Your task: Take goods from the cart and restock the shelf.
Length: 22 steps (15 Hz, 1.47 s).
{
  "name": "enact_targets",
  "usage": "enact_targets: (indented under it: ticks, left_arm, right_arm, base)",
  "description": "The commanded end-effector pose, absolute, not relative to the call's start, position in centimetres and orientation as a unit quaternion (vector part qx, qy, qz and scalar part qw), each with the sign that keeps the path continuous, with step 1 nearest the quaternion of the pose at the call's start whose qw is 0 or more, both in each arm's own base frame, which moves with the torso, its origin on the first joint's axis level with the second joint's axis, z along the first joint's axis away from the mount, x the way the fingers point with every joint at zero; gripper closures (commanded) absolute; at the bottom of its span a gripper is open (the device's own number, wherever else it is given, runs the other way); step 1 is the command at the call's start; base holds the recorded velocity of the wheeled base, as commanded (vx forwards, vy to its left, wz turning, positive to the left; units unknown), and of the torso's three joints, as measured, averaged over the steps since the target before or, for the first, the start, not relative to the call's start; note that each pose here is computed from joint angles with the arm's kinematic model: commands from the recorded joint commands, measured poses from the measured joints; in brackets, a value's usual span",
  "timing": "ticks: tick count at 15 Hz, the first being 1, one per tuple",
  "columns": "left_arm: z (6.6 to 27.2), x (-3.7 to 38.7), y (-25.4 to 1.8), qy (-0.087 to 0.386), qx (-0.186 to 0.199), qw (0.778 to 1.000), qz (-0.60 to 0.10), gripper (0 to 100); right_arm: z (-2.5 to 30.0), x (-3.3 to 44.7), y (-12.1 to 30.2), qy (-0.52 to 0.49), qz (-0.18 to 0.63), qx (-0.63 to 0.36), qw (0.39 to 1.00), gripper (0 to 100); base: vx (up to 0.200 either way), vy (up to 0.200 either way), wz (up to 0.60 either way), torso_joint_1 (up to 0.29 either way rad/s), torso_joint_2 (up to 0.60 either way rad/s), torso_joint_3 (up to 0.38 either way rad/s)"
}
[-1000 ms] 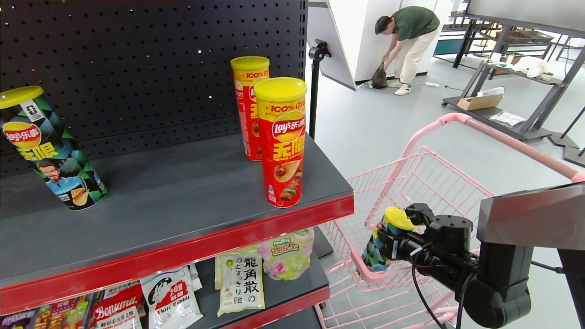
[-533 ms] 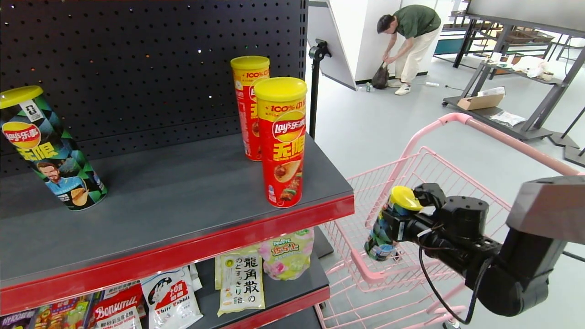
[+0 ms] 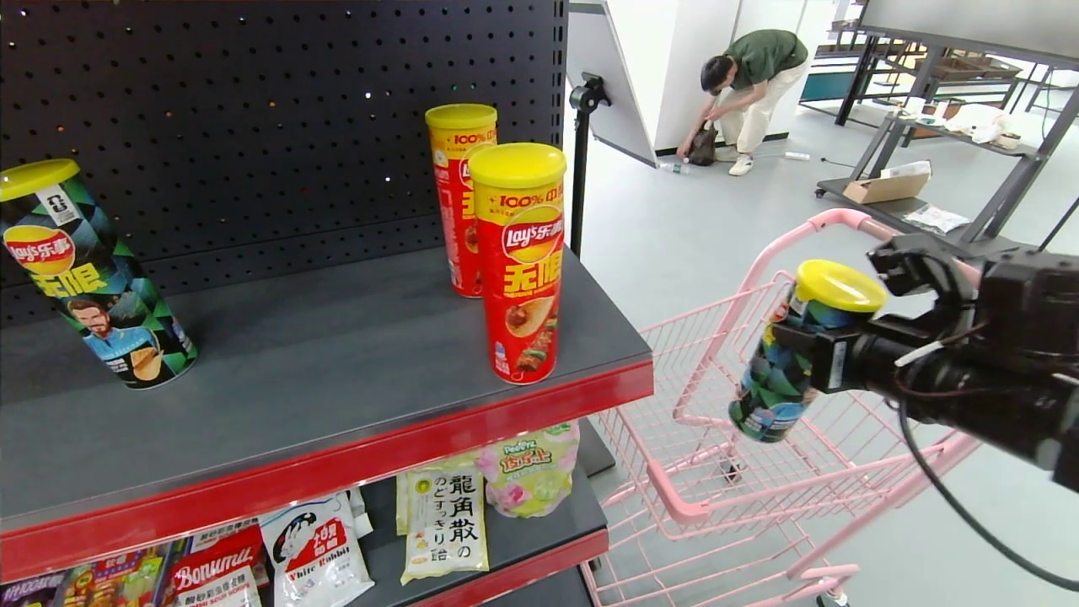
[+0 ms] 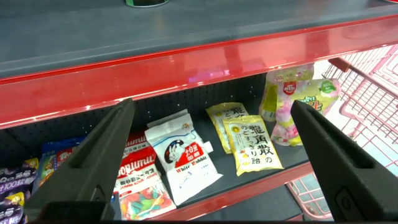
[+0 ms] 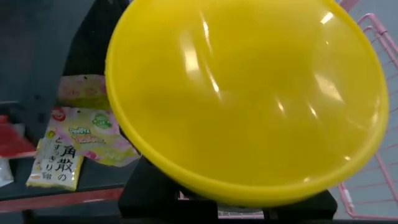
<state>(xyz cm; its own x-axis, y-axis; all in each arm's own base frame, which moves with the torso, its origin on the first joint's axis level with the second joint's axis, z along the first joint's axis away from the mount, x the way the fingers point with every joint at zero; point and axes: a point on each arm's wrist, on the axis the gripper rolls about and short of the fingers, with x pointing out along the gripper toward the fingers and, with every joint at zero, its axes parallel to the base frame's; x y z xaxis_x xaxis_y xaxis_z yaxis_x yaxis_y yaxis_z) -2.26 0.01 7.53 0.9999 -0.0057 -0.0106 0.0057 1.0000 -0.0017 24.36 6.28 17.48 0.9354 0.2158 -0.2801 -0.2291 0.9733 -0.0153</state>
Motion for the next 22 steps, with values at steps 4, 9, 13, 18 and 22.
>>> enact_targets:
  ticks: [4,9,13,18,22]
  left_arm:
    - [7.5,-2.3,0.0,0.005,-0.001,1.0,-0.003,0]
    - [7.5,-2.3,0.0,0.005,-0.001,1.0,-0.004,0]
    - [7.5,-2.3,0.0,0.005,-0.001,1.0,-0.003,0]
    - [7.5,-2.3,0.0,0.005,-0.001,1.0,-0.003,0]
    - [7.5,-2.3,0.0,0.005,-0.001,1.0,-0.003,0]
  right_arm:
    - [24.5,6.4,1.1,0.09,0.053,-0.029,0.994,100]
    - [21.1,-0.7,-0.3,0.074,0.032,-0.022,0.997,100]
    - [18.4,-1.9,-0.5,0.079,0.006,-0.032,0.996,100]
    - [17.6,-1.9,-0.5,0.087,0.008,-0.047,0.995,100]
    - [17.2,-2.0,-0.5,0.089,0.005,-0.052,0.995,100]
  base:
    - [0.0,0.0,0.0,0.0,0.0,0.0]
    - [0.0,0.0,0.0,0.0,0.0,0.0]
    - [0.0,0.0,0.0,0.0,0.0,0.0]
    - [0.0,0.0,0.0,0.0,0.0,0.0]
    - [0.0,0.0,0.0,0.0,0.0,0.0]
